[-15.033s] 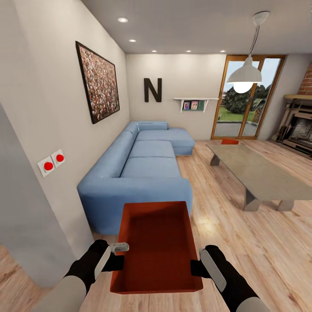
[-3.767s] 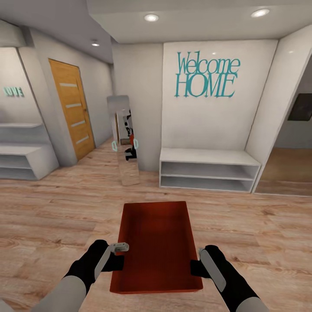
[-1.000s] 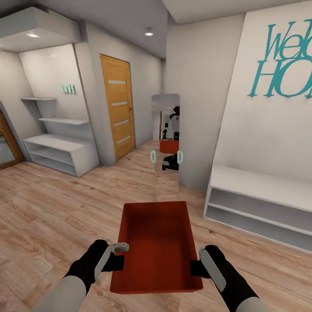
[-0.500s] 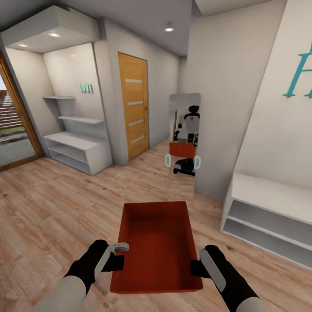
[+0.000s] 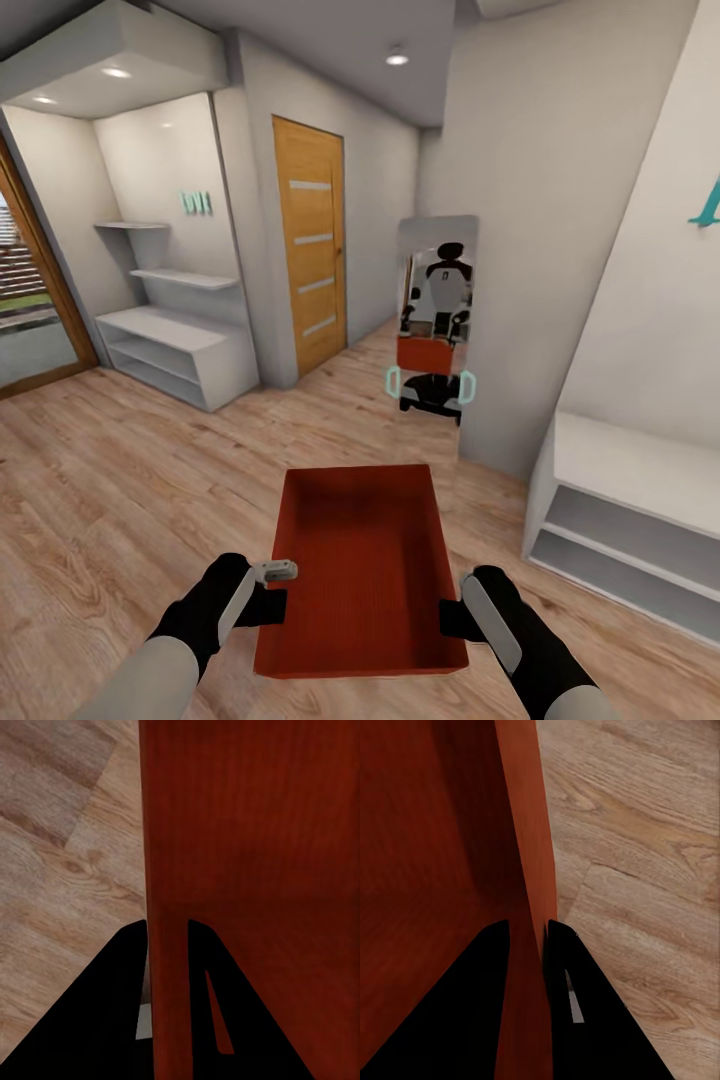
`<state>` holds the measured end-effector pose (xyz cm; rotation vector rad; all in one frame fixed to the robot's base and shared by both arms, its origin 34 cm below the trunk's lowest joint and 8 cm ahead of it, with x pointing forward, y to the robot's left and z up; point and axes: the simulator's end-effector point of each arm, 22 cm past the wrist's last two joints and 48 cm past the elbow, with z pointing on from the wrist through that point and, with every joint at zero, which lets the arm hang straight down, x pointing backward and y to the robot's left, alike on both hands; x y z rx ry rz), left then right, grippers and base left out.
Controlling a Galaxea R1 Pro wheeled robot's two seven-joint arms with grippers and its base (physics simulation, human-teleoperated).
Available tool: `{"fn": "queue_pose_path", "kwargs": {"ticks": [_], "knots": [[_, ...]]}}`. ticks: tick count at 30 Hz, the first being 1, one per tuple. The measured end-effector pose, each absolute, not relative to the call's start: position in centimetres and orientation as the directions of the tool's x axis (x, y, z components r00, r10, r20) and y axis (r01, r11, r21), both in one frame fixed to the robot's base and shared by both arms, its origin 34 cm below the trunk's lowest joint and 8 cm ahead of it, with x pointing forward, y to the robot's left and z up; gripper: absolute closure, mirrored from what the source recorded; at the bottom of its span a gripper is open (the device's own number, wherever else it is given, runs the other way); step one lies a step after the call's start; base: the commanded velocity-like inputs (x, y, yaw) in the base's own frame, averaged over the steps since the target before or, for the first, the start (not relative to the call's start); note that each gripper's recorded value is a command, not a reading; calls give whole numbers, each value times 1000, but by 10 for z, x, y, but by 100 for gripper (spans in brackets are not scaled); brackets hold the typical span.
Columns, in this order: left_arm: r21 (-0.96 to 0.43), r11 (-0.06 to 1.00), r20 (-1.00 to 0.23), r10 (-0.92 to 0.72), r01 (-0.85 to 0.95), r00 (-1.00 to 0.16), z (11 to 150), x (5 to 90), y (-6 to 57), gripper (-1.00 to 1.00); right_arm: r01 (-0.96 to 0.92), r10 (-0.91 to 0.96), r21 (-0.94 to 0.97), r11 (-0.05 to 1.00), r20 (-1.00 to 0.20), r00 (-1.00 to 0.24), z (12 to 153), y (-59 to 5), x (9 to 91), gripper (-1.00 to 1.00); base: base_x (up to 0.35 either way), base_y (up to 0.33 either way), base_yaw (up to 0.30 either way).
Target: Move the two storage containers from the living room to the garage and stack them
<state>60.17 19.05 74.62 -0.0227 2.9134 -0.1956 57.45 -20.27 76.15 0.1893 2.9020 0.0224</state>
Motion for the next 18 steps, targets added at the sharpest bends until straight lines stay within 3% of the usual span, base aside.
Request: {"fn": "queue_pose_path", "kwargs": {"ticks": [18], "knots": [[-133,991,-218,-29,0,-975,746,602,191,100,127,130,31,991,-230,-964,761,-203,575,100,316,192,0]]}}
